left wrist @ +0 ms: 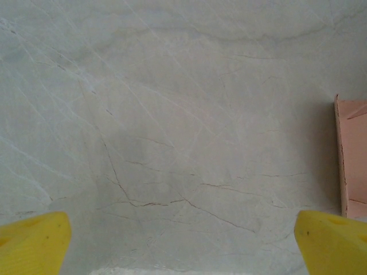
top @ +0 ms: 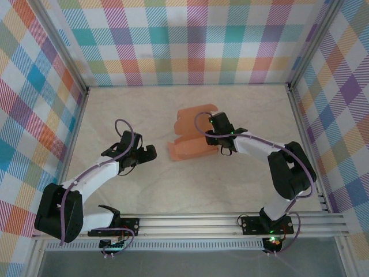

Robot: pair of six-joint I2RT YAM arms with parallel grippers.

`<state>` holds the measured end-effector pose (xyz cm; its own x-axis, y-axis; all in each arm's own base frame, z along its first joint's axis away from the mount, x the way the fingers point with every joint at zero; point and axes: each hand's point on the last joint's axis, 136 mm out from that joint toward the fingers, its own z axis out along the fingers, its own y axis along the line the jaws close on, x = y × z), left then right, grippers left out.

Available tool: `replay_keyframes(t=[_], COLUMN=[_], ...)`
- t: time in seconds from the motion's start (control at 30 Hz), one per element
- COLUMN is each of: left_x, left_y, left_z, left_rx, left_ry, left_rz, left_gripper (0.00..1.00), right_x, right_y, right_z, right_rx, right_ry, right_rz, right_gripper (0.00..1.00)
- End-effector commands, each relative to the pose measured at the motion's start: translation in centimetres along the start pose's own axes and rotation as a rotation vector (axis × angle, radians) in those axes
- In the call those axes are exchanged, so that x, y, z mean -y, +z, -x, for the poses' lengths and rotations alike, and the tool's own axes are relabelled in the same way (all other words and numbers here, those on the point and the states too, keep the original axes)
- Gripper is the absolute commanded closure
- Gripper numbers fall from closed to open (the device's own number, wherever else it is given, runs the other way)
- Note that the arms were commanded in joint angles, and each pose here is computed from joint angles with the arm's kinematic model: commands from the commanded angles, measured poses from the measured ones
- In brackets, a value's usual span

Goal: Fold the paper box

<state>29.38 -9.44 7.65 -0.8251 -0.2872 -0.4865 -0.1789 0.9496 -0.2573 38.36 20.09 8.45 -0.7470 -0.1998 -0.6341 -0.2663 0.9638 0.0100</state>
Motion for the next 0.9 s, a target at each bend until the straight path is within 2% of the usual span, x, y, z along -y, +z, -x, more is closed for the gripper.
replay_keyframes(t=[0.0, 0.43, 0.7, 0.87], left_x=[0.4, 0.9, 1.7, 2.4], left_y=[-0.2, 0.7, 1.1, 2.0], left_z=[0.1, -0.4, -0.2, -0.4], left_rx=[0.016, -0.01, 0.001, -0.011], left_ry=[-0.007, 0.001, -0.053, -0.101], left_rz=[-0.013, -0.022, -0.053, -0.083], left_gripper=[0.0, 0.0, 0.0, 0.14], right_x=[0.1, 1.0, 1.0, 1.1], right_y=[1.1, 2.5, 3.3, 3.1], right_z=[-0.8, -2.1, -2.2, -2.1], right_rx=[-0.054, -0.102, -0.111, -0.102], right_ry=[0.018, -0.027, -0.02, -0.011], right_rz=[-0.01, -0.069, -0.075, -0.081], right_gripper=[0.58, 0.75, 0.85, 0.88])
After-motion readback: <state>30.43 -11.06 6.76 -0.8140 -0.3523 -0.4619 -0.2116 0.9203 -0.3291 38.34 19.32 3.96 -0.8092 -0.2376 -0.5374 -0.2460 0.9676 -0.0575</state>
